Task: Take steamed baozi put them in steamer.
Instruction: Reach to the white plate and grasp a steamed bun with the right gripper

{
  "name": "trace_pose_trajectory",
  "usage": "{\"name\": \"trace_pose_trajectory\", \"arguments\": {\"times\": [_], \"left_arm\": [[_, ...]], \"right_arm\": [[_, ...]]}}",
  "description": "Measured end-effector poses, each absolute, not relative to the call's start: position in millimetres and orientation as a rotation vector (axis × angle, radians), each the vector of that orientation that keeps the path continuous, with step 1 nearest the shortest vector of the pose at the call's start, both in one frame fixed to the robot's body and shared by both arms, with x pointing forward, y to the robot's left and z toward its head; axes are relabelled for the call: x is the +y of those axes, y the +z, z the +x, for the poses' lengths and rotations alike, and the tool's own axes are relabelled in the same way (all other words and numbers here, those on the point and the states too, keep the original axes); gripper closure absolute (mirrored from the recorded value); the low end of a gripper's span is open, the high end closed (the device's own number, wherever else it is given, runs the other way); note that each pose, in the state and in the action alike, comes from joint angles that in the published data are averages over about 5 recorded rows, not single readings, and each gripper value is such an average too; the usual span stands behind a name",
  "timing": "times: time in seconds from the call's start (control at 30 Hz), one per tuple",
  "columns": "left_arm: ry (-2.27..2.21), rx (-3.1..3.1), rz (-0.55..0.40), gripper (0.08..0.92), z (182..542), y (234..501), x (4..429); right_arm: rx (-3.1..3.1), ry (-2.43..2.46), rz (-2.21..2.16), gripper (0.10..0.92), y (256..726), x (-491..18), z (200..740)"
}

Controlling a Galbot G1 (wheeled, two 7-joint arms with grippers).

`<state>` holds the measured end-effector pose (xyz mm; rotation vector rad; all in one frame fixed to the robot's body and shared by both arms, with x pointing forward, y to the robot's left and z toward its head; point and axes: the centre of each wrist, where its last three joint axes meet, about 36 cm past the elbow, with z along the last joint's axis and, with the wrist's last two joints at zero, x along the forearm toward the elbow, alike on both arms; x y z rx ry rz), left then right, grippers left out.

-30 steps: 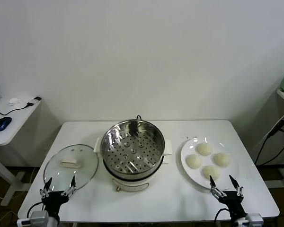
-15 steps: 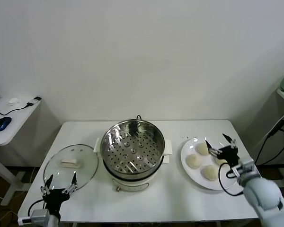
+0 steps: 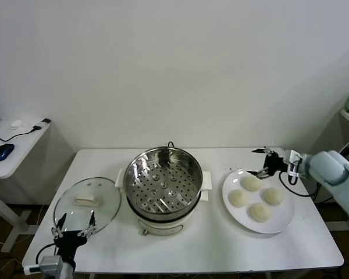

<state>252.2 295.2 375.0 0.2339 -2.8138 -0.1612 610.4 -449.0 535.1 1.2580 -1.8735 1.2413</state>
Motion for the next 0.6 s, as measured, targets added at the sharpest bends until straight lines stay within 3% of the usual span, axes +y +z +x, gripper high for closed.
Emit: {"name": "trace_pose_trajectory", "arguments": {"times": [0.6], "left_arm": [[-0.153, -2.82, 0.258, 0.177, 260, 372, 301]], "right_arm": [[-1.381, 1.295, 1.274, 0.2, 544, -400, 706]]}}
